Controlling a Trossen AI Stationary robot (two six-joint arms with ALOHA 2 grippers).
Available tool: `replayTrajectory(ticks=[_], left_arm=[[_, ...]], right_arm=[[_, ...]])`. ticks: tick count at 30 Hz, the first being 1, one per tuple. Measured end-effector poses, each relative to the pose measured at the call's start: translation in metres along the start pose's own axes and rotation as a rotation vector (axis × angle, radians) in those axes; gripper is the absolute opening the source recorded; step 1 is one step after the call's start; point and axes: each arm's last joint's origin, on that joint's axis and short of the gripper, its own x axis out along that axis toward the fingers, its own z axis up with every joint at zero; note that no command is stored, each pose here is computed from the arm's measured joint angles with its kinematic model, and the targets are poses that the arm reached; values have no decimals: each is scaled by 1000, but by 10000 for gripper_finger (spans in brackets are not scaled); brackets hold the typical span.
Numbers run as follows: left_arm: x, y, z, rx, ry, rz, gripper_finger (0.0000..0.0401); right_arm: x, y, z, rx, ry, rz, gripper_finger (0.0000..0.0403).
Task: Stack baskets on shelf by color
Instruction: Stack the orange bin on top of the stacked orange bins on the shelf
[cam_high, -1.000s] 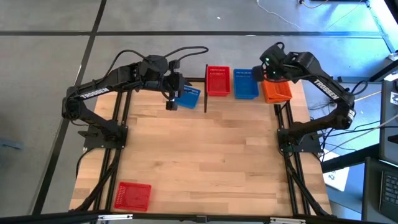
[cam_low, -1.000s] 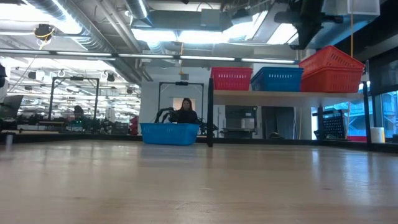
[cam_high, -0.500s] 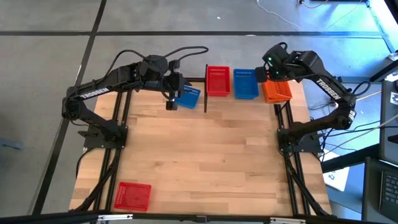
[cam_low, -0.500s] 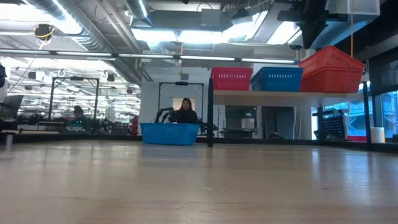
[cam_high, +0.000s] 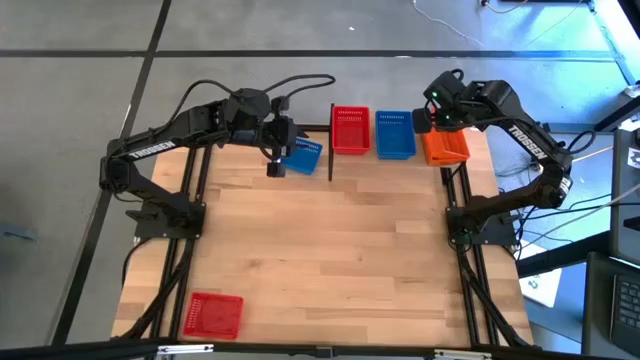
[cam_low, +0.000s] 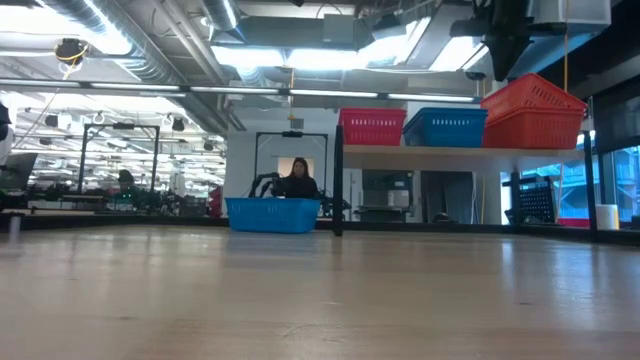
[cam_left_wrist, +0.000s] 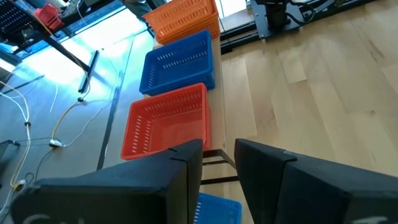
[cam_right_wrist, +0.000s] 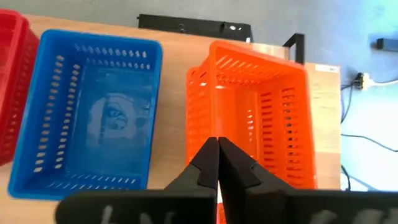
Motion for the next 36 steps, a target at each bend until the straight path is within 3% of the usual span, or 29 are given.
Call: replayTrajectory(ticks=[23,29,36], left_arm=[[0,0,0,0,0,0,86],[0,0,0,3,0,0,86],[0,0,0,45,0,1,86]], right_arm=[[18,11,5,-43,87,-30,0],[11,14,13,-87,17,26,0],[11,8,13,-83,3,-37,0]])
